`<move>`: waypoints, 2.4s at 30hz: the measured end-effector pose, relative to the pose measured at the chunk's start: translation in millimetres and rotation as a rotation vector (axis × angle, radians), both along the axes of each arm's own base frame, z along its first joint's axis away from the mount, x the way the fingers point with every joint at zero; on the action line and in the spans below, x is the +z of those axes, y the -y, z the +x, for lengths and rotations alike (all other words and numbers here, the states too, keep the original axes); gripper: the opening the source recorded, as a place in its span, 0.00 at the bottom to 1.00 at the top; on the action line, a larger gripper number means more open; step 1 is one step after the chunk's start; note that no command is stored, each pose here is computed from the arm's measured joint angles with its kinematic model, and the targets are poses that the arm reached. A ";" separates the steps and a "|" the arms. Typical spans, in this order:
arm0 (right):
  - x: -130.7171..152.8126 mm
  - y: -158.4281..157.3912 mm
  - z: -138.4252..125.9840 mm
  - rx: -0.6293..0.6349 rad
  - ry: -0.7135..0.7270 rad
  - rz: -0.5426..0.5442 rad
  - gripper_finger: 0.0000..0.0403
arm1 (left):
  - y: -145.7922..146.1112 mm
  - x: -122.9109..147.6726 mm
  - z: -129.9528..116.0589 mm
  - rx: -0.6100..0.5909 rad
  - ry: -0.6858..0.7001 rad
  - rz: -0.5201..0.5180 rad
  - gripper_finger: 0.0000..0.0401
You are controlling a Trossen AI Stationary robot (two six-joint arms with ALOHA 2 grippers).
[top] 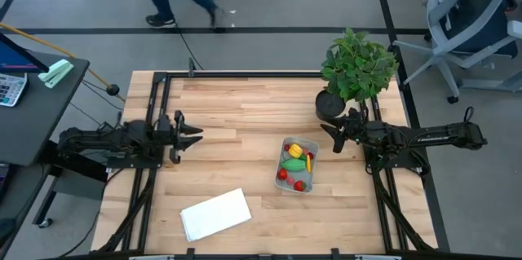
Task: Pick and placing Produce into tupperware
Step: Return to Home Position
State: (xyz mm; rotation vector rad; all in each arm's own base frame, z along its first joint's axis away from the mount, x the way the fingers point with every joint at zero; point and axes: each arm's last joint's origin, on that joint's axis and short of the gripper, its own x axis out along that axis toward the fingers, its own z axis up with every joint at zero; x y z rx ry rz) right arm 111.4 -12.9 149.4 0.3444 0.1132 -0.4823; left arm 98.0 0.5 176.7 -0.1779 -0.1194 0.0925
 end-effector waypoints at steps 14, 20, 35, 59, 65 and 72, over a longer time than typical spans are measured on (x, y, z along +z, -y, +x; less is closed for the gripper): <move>4.2 0.0 0.0 0.000 -0.012 -0.001 0.40 | 0.7 -10.7 3.1 -0.022 -0.119 0.003 0.32; 5.8 0.0 0.2 0.000 -0.008 -0.001 0.40 | 0.8 -10.9 3.1 -0.023 -0.120 0.003 0.33; 6.1 0.0 0.3 0.000 -0.008 -0.001 0.40 | 0.8 -10.9 3.1 -0.023 -0.120 0.003 0.34; 6.8 0.0 0.3 0.000 -0.005 -0.001 0.40 | 0.8 -10.9 3.1 -0.023 -0.120 0.003 0.36; 6.8 0.0 0.3 0.000 -0.005 -0.001 0.40 | 0.8 -10.9 3.1 -0.023 -0.120 0.003 0.35; 6.8 0.0 0.3 0.000 -0.005 -0.001 0.40 | 0.8 -10.9 3.1 -0.023 -0.120 0.003 0.34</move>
